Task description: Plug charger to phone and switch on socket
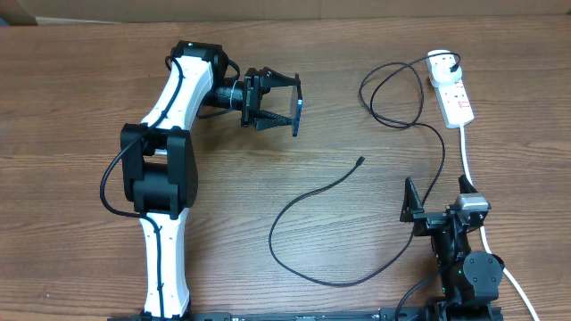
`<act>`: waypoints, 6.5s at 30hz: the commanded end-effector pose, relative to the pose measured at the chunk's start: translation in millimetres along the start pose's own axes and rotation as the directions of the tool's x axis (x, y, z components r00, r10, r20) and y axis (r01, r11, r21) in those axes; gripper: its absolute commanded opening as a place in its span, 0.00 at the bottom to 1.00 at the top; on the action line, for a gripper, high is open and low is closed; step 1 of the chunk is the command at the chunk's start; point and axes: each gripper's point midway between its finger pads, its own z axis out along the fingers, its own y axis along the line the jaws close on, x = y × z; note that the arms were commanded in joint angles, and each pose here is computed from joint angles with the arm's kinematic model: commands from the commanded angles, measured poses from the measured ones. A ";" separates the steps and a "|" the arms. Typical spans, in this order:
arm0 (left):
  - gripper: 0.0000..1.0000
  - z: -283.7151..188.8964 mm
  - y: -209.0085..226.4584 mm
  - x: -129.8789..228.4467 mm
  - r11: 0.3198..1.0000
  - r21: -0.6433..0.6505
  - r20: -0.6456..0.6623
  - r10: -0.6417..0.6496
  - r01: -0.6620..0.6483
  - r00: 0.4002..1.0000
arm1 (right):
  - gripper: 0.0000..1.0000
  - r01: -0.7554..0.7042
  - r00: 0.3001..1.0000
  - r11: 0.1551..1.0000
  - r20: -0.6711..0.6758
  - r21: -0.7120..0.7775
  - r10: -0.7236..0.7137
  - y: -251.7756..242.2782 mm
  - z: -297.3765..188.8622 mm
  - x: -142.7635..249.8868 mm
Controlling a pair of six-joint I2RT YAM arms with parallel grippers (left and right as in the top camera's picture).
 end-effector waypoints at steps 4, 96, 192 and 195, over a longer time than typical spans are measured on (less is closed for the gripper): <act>0.62 -1.6 -14.5 4.4 0.997 0.055 -0.021 0.064 -0.063 0.998 | 1.00 0.005 1.000 1.000 0.004 0.002 -0.005 -0.1 0.2 1.7; 0.62 12.6 -6.6 3.0 0.996 0.000 -0.027 0.086 -0.086 0.996 | 0.92 -0.767 0.572 0.510 -0.776 -0.390 0.266 149.3 -6.0 -216.8; 0.63 47.3 13.4 6.7 0.992 -0.124 -0.042 0.005 -0.010 0.999 | 0.27 -0.269 0.665 0.925 -0.643 0.270 0.381 203.3 116.7 -35.2; 0.63 48.3 13.8 7.1 0.992 -0.126 -0.044 0.010 -0.015 0.999 | 0.27 -0.269 0.665 0.924 -0.642 0.271 0.382 203.3 117.0 -35.4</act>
